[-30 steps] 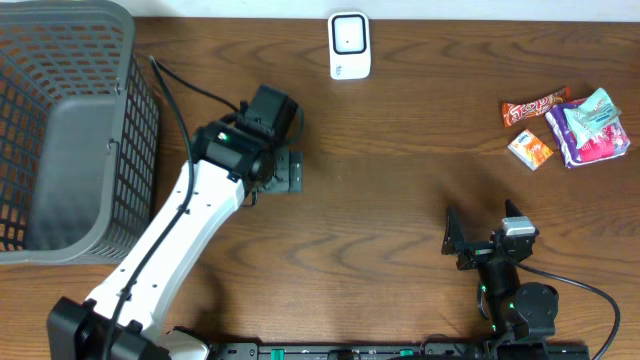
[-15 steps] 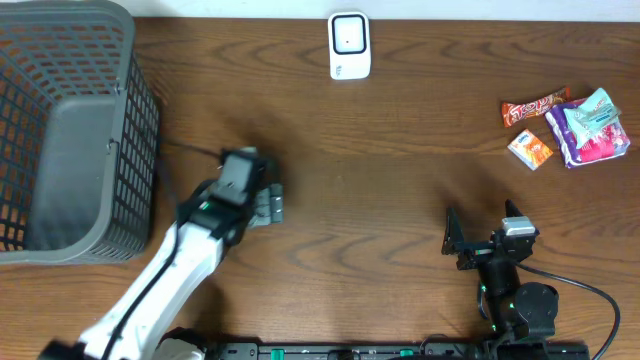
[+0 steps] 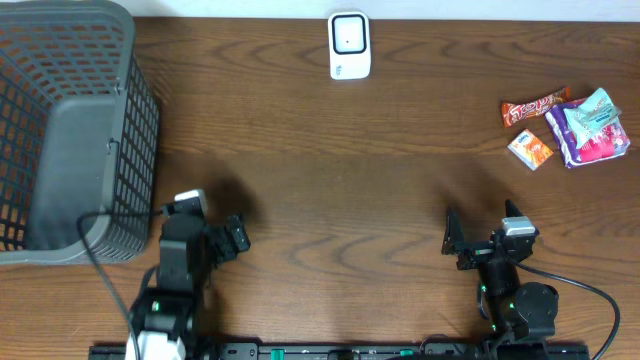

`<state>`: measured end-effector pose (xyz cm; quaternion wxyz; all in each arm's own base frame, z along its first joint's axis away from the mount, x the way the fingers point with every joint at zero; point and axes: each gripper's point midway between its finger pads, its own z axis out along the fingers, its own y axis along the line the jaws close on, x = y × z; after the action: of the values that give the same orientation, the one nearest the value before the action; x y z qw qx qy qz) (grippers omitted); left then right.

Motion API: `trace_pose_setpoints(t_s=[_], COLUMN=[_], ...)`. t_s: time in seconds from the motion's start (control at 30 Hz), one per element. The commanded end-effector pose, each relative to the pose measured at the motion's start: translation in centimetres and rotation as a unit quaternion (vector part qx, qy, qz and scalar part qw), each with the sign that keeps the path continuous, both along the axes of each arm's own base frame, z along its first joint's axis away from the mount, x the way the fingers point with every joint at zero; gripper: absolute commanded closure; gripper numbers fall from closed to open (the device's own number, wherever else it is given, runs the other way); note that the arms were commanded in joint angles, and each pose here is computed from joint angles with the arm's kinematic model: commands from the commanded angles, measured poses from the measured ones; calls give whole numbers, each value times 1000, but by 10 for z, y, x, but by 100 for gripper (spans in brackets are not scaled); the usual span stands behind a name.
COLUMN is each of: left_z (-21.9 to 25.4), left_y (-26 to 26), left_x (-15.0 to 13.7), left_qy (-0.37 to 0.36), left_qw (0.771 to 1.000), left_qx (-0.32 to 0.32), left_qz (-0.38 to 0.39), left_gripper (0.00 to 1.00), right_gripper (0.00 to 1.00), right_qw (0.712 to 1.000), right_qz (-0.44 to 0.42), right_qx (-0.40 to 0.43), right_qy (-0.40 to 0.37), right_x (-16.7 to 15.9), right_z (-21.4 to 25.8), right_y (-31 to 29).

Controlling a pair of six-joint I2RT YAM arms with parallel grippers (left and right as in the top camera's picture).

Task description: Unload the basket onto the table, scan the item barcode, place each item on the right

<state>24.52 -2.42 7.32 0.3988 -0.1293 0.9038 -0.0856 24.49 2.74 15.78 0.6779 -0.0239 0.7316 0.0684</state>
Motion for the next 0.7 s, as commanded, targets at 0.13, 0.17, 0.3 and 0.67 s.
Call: trace_pose_setpoints(t_s=[0.13, 0.17, 0.3, 0.67], left_z=[-2, -2, 6, 38], left_y=[2, 2, -10, -21], left_x=[-12, -13, -8, -4], left_qy=[-73, -81, -135, -238], left_qw=[997, 996, 990, 964], left_qx=[13, 11, 0, 41], left_qz=[-19, -19, -52, -116], left_gripper=[2, 2, 2, 2], right_gripper=[1, 1, 1, 1], right_qw=[1000, 1000, 1000, 1000], right_qz=[-5, -5, -5, -5], right_qx=[-6, -6, -6, -6], right_qy=[-1, -1, -1, -1], right_x=[0, 0, 0, 0], right_z=[0, 0, 0, 0], right_y=[-2, -2, -2, -2])
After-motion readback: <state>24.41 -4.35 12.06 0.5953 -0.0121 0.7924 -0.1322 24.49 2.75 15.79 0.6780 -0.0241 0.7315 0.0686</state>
